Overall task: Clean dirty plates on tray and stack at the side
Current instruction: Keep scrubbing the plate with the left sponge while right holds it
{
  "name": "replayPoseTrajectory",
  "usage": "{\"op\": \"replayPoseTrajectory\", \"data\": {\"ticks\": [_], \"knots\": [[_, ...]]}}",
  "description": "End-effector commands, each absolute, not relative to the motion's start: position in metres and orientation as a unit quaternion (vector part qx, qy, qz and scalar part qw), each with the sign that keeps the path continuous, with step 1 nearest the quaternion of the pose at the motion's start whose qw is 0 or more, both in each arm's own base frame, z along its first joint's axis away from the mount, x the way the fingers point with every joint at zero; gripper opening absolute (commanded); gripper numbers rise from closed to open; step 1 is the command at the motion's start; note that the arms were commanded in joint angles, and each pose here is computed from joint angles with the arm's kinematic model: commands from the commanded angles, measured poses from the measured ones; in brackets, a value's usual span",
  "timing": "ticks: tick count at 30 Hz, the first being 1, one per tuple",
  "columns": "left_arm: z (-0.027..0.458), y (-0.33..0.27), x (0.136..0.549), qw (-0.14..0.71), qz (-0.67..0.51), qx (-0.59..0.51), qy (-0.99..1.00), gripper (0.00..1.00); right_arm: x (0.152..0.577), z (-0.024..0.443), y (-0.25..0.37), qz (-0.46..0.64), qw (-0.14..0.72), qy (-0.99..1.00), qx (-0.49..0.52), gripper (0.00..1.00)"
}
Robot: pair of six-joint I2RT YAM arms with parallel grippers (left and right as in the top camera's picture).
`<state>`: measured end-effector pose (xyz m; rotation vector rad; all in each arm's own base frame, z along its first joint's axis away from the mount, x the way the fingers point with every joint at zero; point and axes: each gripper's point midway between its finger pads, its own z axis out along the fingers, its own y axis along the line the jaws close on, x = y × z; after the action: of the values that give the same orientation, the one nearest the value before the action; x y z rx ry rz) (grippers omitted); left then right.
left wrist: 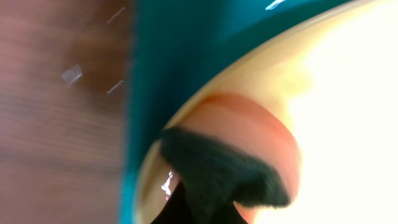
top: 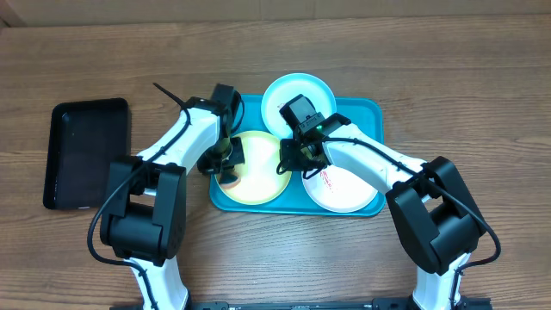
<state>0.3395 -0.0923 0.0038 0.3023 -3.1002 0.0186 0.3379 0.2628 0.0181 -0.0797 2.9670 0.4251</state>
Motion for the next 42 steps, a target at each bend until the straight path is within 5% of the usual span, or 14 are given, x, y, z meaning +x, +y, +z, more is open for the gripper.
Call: {"op": "replayPoseTrajectory", "data": {"ticks": [1,19,26,29,34,42], "knots": [[-0.003,-0.156,0.334,0.043,0.16,0.053,-0.985,0.04,0.34,0.014,0.262,0.138,0.072,0.988,-0.022,0.04],[0.004,-0.208,0.33,0.02,0.214,-0.049,-0.975,0.04,0.34,0.014,0.262,0.139,0.071,0.988,-0.022,0.04],[0.008,-0.203,0.289,0.089,0.227,-0.13,-0.961,0.04,0.34,0.014,0.262,0.139,0.071,0.987,-0.022,0.04],[0.0,-0.187,0.296,0.077,0.177,-0.123,-0.974,0.04,0.339,0.014,0.262,0.138,0.071,0.988,-0.022,0.04],[-0.009,-0.099,0.333,0.002,-0.068,0.037,-0.997,0.04,0.339,0.014,0.261,0.137,0.069,0.988,-0.022,0.04],[0.007,-0.122,0.354,-0.019,-0.002,0.037,-0.999,0.04,0.339,0.014,0.262,0.138,0.07,0.988,-0.022,0.04]]}}
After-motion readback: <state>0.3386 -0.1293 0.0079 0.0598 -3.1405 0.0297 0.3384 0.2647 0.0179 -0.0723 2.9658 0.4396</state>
